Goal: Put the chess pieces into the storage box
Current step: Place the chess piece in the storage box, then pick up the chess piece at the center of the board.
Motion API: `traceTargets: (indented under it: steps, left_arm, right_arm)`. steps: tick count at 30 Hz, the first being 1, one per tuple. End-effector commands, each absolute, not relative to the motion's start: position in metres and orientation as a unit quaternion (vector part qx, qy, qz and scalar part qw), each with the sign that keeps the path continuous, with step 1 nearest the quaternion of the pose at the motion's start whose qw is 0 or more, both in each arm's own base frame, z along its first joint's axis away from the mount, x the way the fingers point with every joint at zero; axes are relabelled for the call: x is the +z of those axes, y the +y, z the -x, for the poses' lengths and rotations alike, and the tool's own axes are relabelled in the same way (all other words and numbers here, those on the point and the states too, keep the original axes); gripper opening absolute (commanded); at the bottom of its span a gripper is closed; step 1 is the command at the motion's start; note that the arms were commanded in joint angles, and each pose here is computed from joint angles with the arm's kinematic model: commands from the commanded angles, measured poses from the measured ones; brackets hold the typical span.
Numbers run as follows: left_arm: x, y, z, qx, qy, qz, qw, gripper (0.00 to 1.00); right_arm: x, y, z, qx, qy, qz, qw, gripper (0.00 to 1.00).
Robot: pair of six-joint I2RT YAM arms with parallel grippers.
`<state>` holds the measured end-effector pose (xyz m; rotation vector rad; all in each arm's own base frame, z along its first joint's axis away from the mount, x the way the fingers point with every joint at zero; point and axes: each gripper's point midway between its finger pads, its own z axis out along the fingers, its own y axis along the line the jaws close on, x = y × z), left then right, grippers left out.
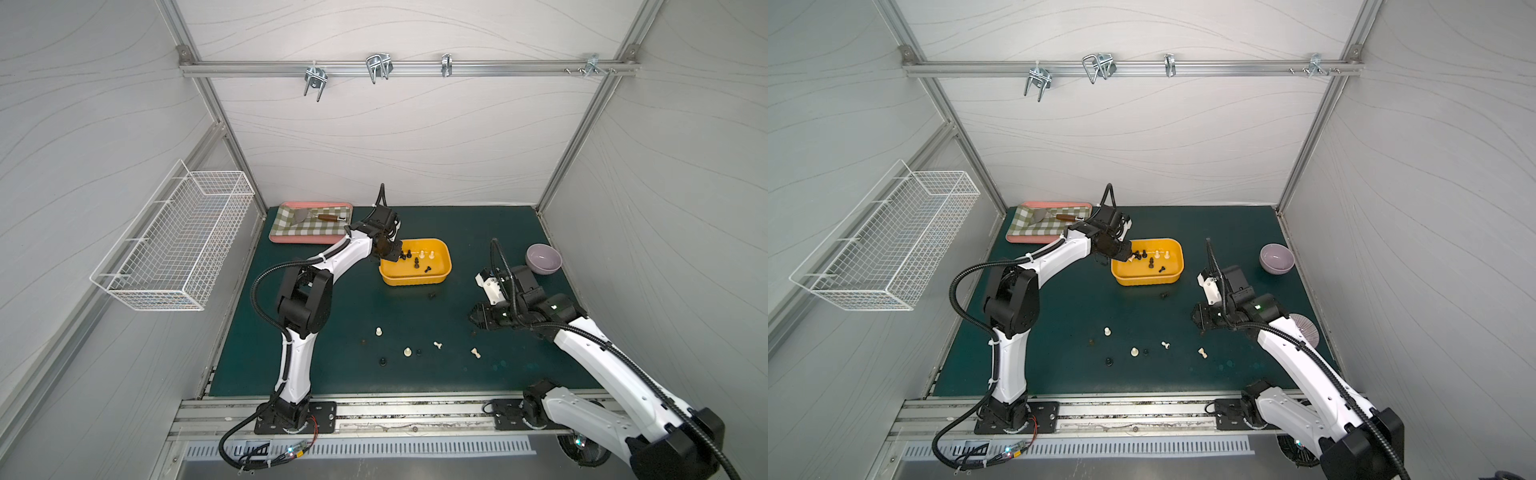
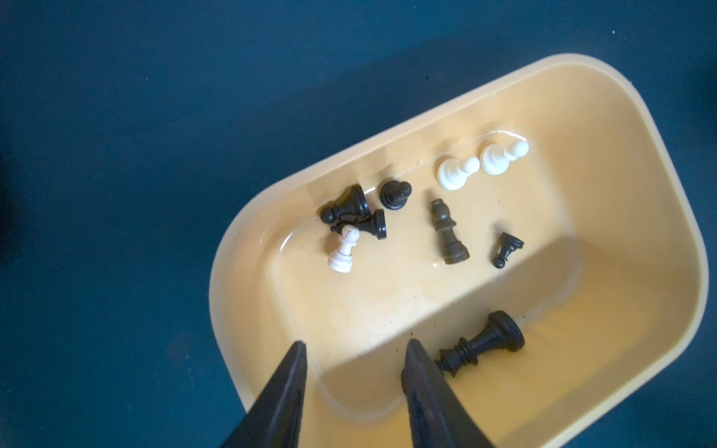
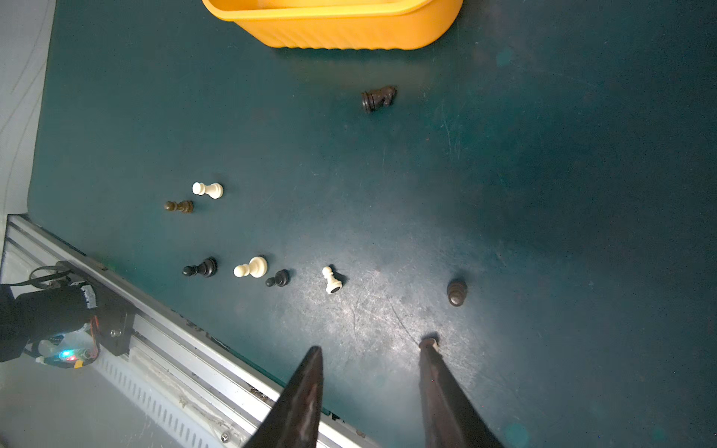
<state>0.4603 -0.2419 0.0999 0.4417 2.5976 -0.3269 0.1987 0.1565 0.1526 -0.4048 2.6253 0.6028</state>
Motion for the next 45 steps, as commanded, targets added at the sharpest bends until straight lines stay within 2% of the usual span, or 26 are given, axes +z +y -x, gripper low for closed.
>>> traceTargets:
  steps: [1,14,28,45]
  left_arm:
    - [0.137,-0.246,-0.456,-0.156,0.935,-0.156,0.279,0.43]
    - [0.162,-0.235,-0.402,-0.2,0.926,-0.142,0.288,0.45]
    - [0.145,-0.218,-0.336,-0.21,0.934,-0.114,0.265,0.45]
    - [0.137,-0.221,-0.311,-0.2,0.938,-0.122,0.255,0.45]
  right_arm:
    - [0.148,0.154,-0.194,0.214,0.946,0.148,0.194,0.43]
    - [0.123,0.144,-0.201,0.167,0.964,0.125,0.168,0.42]
    - [0.066,0.125,-0.199,0.089,0.99,0.046,0.095,0.39]
    - [0.042,0.124,-0.2,0.064,0.994,0.046,0.075,0.37]
